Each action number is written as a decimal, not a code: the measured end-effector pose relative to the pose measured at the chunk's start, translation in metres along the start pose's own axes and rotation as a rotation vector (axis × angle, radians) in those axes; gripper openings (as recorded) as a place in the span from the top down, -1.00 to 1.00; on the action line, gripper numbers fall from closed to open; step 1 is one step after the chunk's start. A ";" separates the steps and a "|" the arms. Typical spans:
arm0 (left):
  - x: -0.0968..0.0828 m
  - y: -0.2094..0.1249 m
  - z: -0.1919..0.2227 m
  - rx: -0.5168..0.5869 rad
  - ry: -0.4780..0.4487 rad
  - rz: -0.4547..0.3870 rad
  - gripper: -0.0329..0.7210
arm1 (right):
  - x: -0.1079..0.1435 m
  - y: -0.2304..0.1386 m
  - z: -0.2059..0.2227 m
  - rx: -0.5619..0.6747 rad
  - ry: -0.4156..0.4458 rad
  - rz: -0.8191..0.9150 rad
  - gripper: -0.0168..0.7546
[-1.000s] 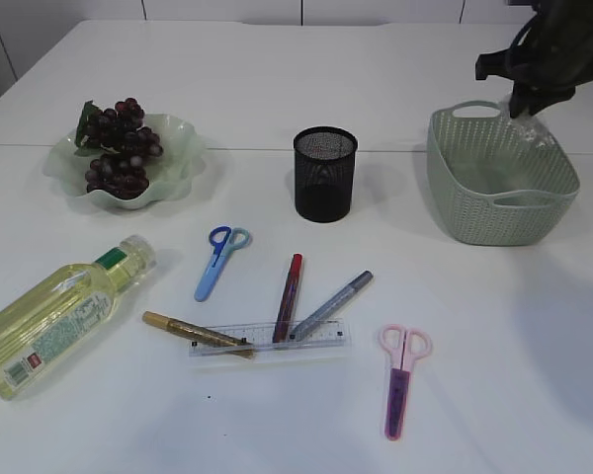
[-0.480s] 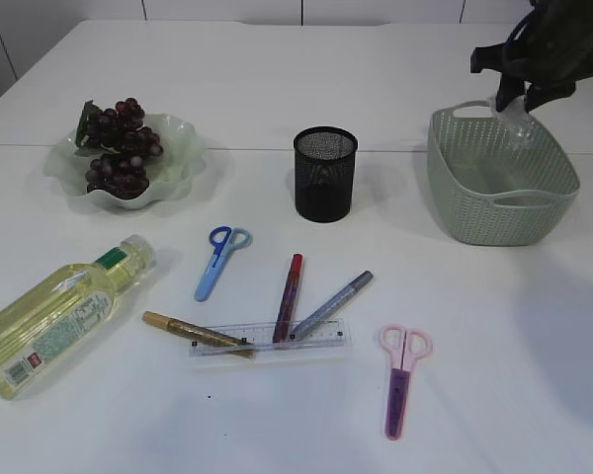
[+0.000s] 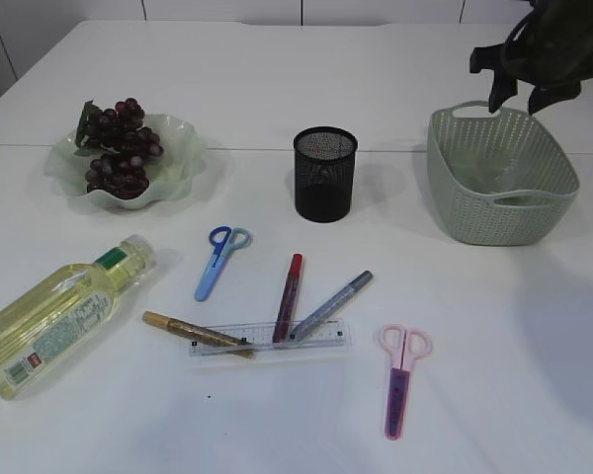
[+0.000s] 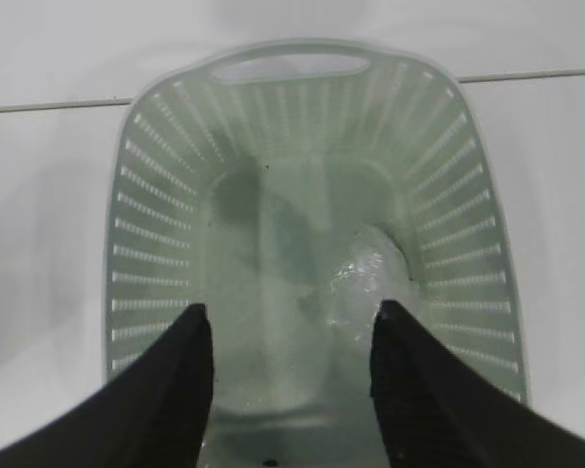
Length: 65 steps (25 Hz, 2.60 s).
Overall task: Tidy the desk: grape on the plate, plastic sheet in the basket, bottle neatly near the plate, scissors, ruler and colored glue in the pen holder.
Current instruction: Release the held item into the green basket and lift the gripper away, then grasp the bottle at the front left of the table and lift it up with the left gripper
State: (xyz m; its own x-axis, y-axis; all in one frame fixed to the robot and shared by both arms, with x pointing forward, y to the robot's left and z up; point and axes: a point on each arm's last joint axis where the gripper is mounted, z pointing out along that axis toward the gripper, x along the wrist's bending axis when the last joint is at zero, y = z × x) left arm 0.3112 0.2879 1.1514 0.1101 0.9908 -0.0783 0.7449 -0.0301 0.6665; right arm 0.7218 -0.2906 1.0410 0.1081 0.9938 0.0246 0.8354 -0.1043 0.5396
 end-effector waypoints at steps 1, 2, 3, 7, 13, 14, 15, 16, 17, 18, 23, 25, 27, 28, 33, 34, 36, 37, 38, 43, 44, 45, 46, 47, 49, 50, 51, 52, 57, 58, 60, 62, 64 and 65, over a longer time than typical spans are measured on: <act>0.000 0.000 0.000 0.000 0.000 0.000 -0.07 | 0.000 -0.001 0.000 0.015 0.003 0.004 -0.14; 0.000 0.000 0.000 0.000 0.000 0.000 -0.07 | 0.000 -0.003 0.000 0.031 0.004 0.007 -0.14; 0.000 0.000 0.000 0.000 0.000 0.000 -0.07 | 0.000 -0.004 0.000 0.047 0.002 0.007 -0.14; 0.000 0.000 0.000 0.000 0.000 0.000 -0.07 | -0.001 -0.013 -0.001 0.146 -0.013 0.007 -0.14; 0.000 0.000 0.000 0.000 0.000 0.000 -0.07 | -0.003 -0.026 -0.004 0.291 -0.035 0.007 -0.14; 0.000 0.000 0.000 -0.003 0.000 0.000 -0.07 | -0.003 -0.027 -0.004 0.300 -0.037 0.007 -0.14; 0.000 0.001 0.000 -0.011 -0.001 0.000 -0.07 | -0.003 -0.027 -0.004 0.302 -0.037 0.008 -0.14; 0.000 0.002 0.000 -0.020 -0.001 0.000 -0.07 | -0.003 -0.027 -0.004 0.303 -0.033 0.010 -0.14; 0.000 0.003 0.000 -0.028 0.000 0.001 -0.07 | -0.002 -0.027 -0.004 0.305 -0.030 0.012 -0.14; 0.000 0.003 0.000 -0.032 0.000 0.001 -0.07 | -0.002 -0.027 -0.004 0.306 -0.023 0.015 -0.14; 0.001 0.004 0.000 -0.043 0.012 0.005 -0.07 | 0.002 -0.027 -0.009 0.307 0.023 0.006 -0.14; 0.002 0.004 0.000 -0.043 0.018 0.007 -0.07 | 0.003 -0.025 -0.018 0.289 0.041 -0.007 -0.14; 0.002 0.003 0.000 -0.035 0.020 0.007 -0.07 | 0.003 -0.021 -0.031 0.262 0.049 -0.012 -0.14; 0.002 0.002 0.000 -0.025 0.020 0.007 -0.07 | 0.003 -0.020 -0.038 0.249 0.053 -0.011 -0.14; 0.002 0.000 0.000 -0.004 0.021 0.017 -0.07 | 0.003 -0.014 -0.090 0.155 0.086 -0.004 -0.14; 0.002 0.000 0.000 -0.003 0.021 0.024 -0.07 | 0.003 -0.016 -0.101 0.142 0.094 -0.001 -0.14; 0.002 0.000 0.000 -0.001 0.019 0.037 -0.08 | 0.002 -0.024 -0.121 0.132 0.114 0.005 -0.14; 0.001 0.000 0.000 -0.001 0.012 0.041 -0.08 | 0.001 -0.032 -0.131 0.134 0.116 0.006 -0.14; 0.001 0.000 0.000 -0.001 0.006 0.046 -0.09 | 0.000 -0.038 -0.137 0.138 0.115 0.006 -0.14; -0.006 0.005 0.007 0.026 -0.061 0.059 -0.10 | -0.006 -0.080 -0.161 0.191 0.110 0.007 -0.14; -0.007 0.006 0.010 0.038 -0.079 0.063 -0.11 | -0.008 -0.090 -0.164 0.204 0.108 0.007 -0.14; -0.008 0.008 0.013 0.045 -0.094 0.070 -0.12 | -0.009 -0.100 -0.168 0.218 0.106 0.008 -0.14; -0.010 0.011 0.016 0.051 -0.110 0.078 -0.13 | -0.011 -0.108 -0.172 0.225 0.105 0.008 -0.14; -0.011 0.013 0.019 0.057 -0.125 0.087 -0.15 | -0.012 -0.118 -0.172 0.245 0.101 0.007 -0.14; -0.013 0.019 0.025 0.050 -0.143 0.103 -0.21 | -0.016 -0.138 -0.174 0.276 0.088 0.003 -0.14; -0.014 0.021 0.029 0.047 -0.151 0.110 -0.26 | -0.017 -0.147 -0.178 0.277 0.080 -0.001 -0.15; -0.014 0.025 0.032 0.043 -0.156 0.116 -0.31 | -0.019 -0.155 -0.178 0.292 0.073 -0.003 -0.16; -0.015 0.028 0.036 0.039 -0.164 0.121 -0.37 | -0.021 -0.163 -0.179 0.302 0.068 -0.005 -0.18; -0.016 0.041 0.066 0.118 -0.188 0.163 -0.55 | -0.023 -0.190 -0.178 0.350 0.067 -0.002 -0.24; -0.016 0.044 0.074 0.141 -0.190 0.172 -0.56 | -0.023 -0.194 -0.178 0.358 0.074 0.000 -0.25; -0.018 0.052 0.090 0.177 -0.198 0.195 -0.57 | -0.021 -0.196 -0.177 0.368 0.102 0.010 -0.25; -0.019 0.065 0.105 0.211 -0.207 0.222 -0.58 | -0.018 -0.197 -0.177 0.374 0.134 0.021 -0.25; -0.021 0.080 0.119 0.236 -0.211 0.231 -0.58 | -0.015 -0.197 -0.178 0.374 0.168 0.012 -0.26; -0.021 0.089 0.128 0.251 -0.213 0.240 -0.58 | -0.014 -0.197 -0.178 0.374 0.180 0.001 -0.26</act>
State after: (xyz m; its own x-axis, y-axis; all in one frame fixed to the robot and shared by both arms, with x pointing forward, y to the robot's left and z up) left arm 0.4593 0.2476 1.1173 0.4144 0.9032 -0.1120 0.8162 -0.3144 0.4848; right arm 0.4595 -0.2771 1.0843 0.0403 0.9810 0.1898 0.9771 -0.0784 0.1978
